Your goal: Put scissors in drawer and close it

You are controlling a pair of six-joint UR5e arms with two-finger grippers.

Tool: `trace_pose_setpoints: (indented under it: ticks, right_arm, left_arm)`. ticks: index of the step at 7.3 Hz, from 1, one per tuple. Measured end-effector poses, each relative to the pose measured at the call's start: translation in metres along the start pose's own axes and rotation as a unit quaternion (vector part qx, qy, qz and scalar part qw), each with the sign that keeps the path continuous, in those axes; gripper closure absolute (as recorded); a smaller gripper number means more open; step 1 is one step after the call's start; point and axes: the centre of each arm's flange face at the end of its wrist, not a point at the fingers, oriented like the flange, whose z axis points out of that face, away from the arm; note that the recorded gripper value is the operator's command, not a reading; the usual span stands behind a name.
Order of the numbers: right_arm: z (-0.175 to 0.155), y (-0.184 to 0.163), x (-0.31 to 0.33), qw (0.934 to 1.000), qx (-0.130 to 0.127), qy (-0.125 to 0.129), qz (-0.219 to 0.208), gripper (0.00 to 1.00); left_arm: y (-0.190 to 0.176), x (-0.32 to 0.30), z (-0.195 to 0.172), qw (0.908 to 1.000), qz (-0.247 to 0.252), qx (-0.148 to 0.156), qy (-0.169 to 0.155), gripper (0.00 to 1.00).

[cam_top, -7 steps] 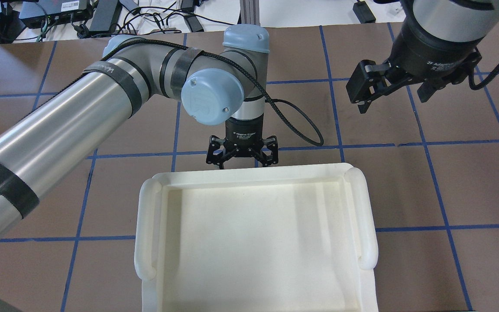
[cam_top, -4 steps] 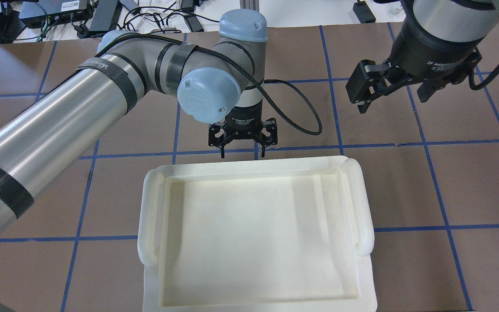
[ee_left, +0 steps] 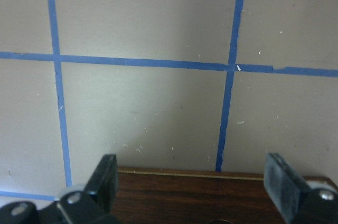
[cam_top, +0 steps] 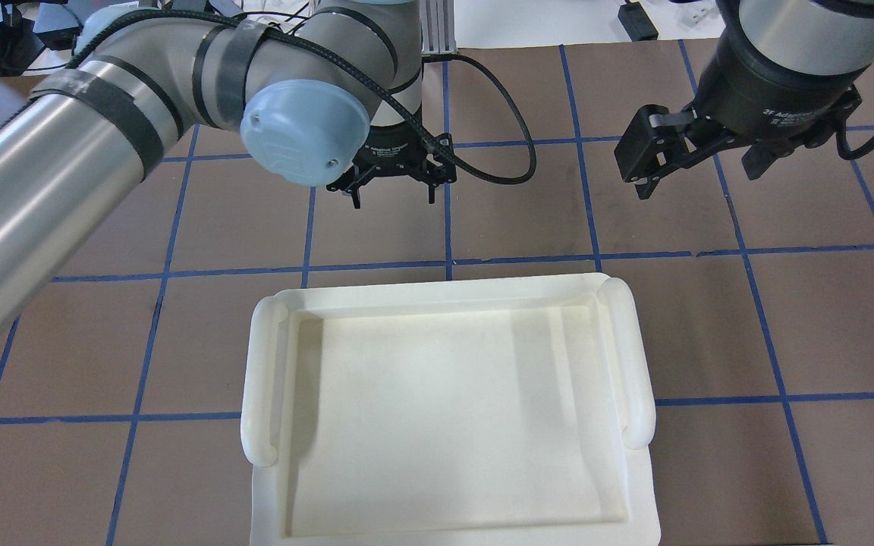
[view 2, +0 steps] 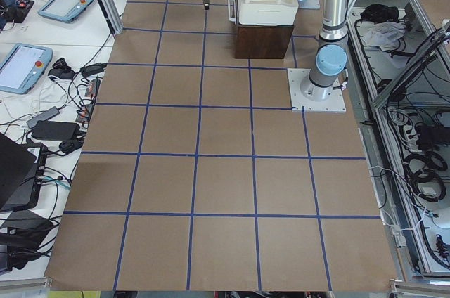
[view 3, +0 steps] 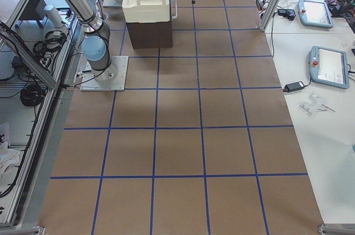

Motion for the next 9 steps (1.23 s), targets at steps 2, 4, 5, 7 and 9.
trace_pose_setpoints:
  ticks: [2,4,5,7,9]
  right_arm:
    - [-0.005,0.004,0.0,1.0,0.006,0.0,0.0,0.0]
    - [-0.009,0.007,0.001,0.9999,0.011,0.002,0.001,0.0]
    - [-0.01,0.008,0.001,0.9999,0.011,0.003,0.001,0.0]
    - [-0.019,0.016,0.001,0.9998,0.02,0.002,0.002,0.0]
    - [-0.019,0.017,0.0,0.9998,0.018,-0.001,0.002,0.0]
  left_arm:
    - [0.031,-0.026,-0.058,0.9996,-0.007,0.026,0.0,0.0]
    - [0.084,-0.055,-0.106,0.9995,-0.013,0.026,-0.012,0.0]
    - [0.104,-0.068,-0.116,0.9994,-0.017,0.029,-0.013,0.0]
    - [0.11,-0.105,-0.137,0.9951,-0.04,0.08,-0.042,0.0]
    - [0.104,-0.129,-0.148,0.9932,-0.047,0.096,-0.045,0.0]
